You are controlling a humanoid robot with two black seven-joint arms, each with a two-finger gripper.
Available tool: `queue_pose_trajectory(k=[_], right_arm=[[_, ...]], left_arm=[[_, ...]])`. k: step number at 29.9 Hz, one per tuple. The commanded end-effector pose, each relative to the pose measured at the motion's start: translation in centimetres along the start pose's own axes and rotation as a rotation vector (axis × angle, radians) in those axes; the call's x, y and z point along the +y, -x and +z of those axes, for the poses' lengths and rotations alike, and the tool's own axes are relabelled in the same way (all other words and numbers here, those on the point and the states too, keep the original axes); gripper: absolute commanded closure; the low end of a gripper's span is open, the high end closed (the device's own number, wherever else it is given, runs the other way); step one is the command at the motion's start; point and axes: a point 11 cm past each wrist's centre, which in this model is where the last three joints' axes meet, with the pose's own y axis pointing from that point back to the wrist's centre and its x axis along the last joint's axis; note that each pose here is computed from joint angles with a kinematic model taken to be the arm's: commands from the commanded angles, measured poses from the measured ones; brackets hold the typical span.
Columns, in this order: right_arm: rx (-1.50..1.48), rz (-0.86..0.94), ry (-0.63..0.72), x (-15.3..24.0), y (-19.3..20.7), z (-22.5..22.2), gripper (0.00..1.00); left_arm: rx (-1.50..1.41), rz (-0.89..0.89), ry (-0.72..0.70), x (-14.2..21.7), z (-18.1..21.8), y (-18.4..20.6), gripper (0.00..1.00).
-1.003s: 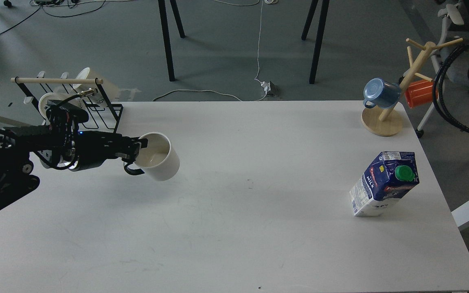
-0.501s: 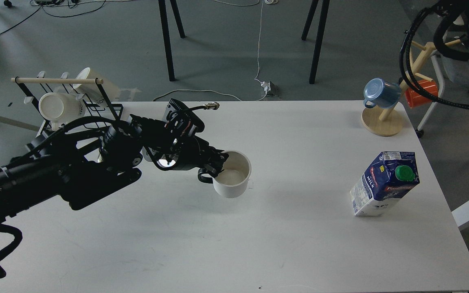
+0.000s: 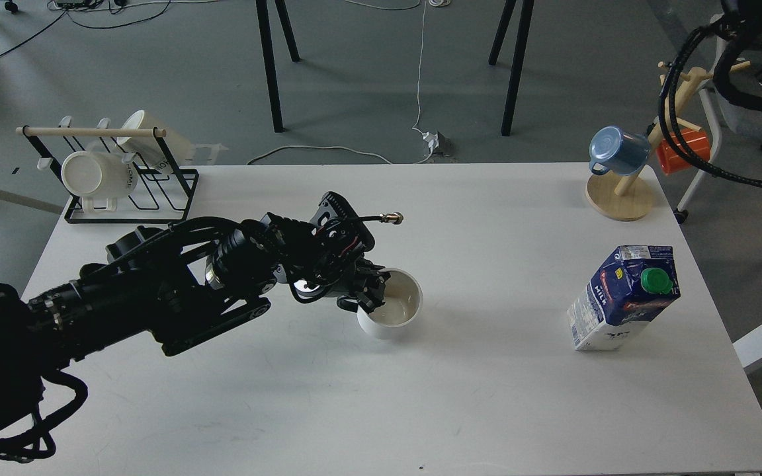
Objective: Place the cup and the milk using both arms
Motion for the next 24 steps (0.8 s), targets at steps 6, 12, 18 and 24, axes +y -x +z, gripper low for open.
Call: queue_pose_trajectory(k=[6,12,18,24], right_arm=[[0.000,0.000,0.001,0.0,0.0,0.0,0.00],[0.002,0.001,0.000,0.1,-0.1,-0.1,0.00],[0.026,0.028,0.016,1.0,-1.2,-1.1,0.00],[0.053,0.073,0.000,3.2,-3.0,-3.6,0.00]], left_arm=[[0.037,-0.012,0.012,-0.2,0.0,1.1,0.79],[0.098,0.073,0.011,0.9,-1.0,-1.0,0.54],[0.289,0.239,0.063,4.7,-3.1,-4.4,0.43],[0.620,0.498,0.193,10.1,-7.0,-8.4,0.29]])
